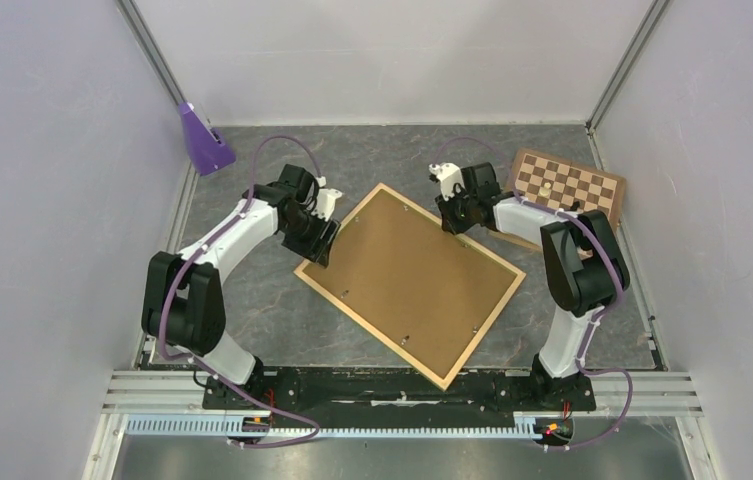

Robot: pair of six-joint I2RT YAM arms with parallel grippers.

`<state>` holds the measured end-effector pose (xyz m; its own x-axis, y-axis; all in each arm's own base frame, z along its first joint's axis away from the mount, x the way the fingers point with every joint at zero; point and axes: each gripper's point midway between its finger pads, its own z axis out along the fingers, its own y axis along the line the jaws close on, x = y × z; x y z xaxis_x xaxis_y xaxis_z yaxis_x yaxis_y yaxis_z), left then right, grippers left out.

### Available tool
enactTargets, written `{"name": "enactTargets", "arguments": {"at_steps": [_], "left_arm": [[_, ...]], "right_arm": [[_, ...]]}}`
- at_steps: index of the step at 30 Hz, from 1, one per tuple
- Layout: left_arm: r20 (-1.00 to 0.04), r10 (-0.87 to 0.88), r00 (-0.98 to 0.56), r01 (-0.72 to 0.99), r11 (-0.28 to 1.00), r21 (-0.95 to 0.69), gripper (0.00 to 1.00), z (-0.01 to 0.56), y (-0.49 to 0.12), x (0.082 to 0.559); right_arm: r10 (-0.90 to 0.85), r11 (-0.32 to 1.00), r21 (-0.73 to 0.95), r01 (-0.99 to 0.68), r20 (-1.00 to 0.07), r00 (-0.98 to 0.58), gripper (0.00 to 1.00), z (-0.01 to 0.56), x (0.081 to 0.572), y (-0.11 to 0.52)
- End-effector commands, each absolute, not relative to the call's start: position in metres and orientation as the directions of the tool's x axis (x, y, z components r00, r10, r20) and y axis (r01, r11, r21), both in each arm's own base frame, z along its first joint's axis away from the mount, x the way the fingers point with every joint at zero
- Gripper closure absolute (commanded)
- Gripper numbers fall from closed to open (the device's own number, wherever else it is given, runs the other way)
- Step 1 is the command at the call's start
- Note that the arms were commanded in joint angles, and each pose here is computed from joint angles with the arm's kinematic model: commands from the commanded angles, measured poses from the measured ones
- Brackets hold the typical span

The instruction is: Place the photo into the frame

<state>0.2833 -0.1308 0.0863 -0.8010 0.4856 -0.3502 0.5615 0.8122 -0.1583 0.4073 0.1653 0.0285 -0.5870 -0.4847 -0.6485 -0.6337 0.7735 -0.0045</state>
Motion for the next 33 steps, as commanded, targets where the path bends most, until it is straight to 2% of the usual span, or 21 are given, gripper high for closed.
{"name": "enactTargets", "arguments": {"at_steps": [1,7,11,15,28,33], "left_arm": [[-0.344,0.507,-0.790,0.565,0.820,-0.089,0.35,0.086,-0.117,0.284],[-0.320,0.428,-0.845,0.473,0.878,-0.074,0.35,0.072,-0.108,0.297],[-0.308,0.267,-0.913,0.318,0.939,-0.128,0.35,0.066,-0.095,0.322],[-0.244,0.110,-0.964,0.169,0.958,-0.234,0.35,0.052,-0.092,0.335],[-0.229,-0.011,-0.973,0.075,0.928,-0.365,0.35,0.046,-0.117,0.345],[-0.193,-0.021,-0.981,0.054,0.925,-0.377,0.35,0.038,-0.120,0.341]], "right_arm": [[-0.364,0.872,0.005,-0.489,-0.661,-0.656,0.85,0.025,0.431,0.146],[-0.279,0.911,0.043,-0.410,-0.668,-0.690,0.87,0.027,0.427,0.142],[-0.223,0.928,0.077,-0.365,-0.670,-0.708,0.88,0.025,0.413,0.139],[-0.150,0.941,0.123,-0.315,-0.682,-0.715,0.88,0.026,0.401,0.138],[0.007,0.952,0.219,-0.213,-0.713,-0.701,0.88,0.027,0.388,0.139],[0.034,0.948,0.244,-0.205,-0.717,-0.697,0.88,0.030,0.389,0.142]]}}
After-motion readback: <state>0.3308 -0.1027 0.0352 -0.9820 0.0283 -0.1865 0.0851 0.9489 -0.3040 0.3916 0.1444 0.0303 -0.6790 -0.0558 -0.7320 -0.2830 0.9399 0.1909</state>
